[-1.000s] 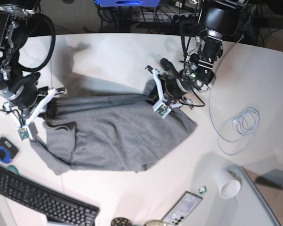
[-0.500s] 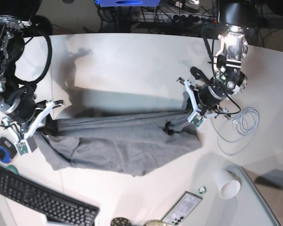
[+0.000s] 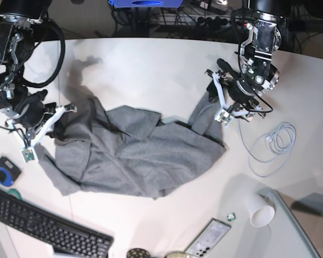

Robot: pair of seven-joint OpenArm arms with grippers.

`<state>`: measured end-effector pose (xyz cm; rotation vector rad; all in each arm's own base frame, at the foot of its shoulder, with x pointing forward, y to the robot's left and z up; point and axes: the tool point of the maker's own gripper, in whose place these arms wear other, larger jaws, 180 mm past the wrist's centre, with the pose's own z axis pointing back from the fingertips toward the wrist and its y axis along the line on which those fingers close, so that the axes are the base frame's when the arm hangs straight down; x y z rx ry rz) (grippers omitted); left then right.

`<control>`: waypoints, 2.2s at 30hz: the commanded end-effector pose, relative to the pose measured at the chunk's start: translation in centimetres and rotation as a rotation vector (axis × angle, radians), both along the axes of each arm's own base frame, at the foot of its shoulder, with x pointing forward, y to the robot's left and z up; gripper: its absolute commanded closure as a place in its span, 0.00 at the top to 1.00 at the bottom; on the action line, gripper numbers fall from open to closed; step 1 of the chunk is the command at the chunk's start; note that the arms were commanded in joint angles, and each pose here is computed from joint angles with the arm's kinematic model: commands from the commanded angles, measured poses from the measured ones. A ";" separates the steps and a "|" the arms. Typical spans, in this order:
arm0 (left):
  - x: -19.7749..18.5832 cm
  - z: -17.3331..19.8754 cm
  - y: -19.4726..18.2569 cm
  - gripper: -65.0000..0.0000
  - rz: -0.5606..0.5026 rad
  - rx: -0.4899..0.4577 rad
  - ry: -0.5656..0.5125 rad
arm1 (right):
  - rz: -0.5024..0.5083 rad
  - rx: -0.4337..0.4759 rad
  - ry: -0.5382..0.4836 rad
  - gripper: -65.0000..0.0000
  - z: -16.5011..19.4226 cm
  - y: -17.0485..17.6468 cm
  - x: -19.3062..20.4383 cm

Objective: Layout the t-shirt on the table in an organized manner, then fold the t-shirt properly

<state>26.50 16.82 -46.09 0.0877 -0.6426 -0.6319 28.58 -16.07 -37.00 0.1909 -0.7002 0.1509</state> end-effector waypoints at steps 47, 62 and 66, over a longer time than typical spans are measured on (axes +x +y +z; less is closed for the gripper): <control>3.2 3.1 6.2 0.60 0.102 0.074 -0.099 | -0.183 -0.168 -0.029 0.01 2.3 -13.0 1.4; 0.5 6.7 9.3 0.60 0.169 0.119 -0.177 | -0.112 -0.127 -0.019 0.66 0.4 -9.1 -0.4; -0.2 6.4 11.4 0.60 0.225 0.133 -0.165 | 0.140 -0.063 -0.044 0.64 -1.0 0.2 -1.9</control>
